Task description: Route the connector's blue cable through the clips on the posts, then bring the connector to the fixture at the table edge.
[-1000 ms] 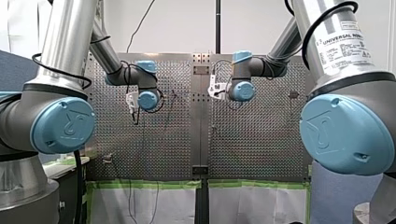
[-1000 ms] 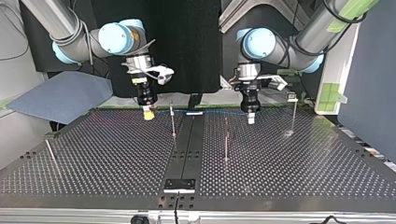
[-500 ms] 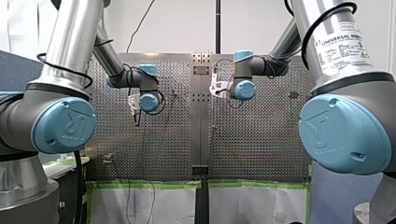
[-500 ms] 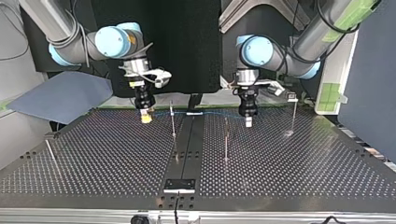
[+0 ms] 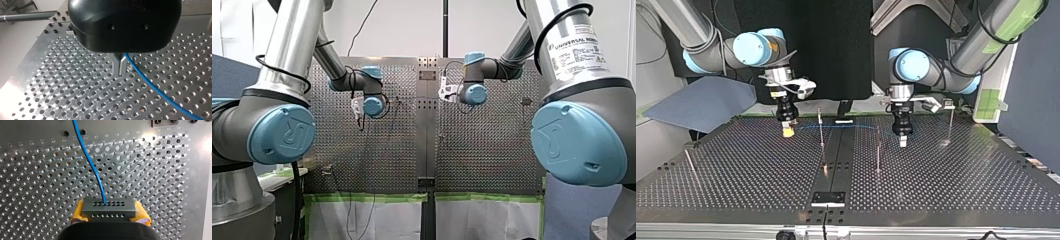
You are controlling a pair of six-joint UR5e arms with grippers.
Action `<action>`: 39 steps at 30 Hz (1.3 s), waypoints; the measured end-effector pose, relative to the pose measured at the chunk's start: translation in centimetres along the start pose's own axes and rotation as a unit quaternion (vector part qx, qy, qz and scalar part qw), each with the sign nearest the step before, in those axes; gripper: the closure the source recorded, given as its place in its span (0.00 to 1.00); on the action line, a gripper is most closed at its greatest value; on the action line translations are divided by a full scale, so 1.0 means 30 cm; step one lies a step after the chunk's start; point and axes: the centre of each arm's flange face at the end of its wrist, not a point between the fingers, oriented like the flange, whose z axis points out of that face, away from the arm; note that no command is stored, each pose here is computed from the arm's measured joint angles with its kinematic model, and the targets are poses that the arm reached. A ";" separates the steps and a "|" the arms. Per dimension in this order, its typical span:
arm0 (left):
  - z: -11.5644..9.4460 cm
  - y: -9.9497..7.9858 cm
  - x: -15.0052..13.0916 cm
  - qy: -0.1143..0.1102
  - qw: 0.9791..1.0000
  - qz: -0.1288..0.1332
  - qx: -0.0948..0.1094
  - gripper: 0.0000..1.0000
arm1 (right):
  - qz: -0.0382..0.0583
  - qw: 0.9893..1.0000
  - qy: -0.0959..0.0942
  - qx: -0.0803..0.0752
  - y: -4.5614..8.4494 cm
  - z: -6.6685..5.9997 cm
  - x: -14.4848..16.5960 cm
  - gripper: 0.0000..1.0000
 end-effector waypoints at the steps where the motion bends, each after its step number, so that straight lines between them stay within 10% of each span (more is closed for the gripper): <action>1: 0.003 0.003 0.000 0.000 1.000 -0.001 0.000 0.95 | 0.000 1.000 0.000 0.000 0.002 0.001 0.000 0.99; 39: 0.098 0.054 0.052 0.005 1.000 -0.005 0.011 0.95 | 0.002 1.000 0.004 -0.005 0.045 0.059 -0.008 0.99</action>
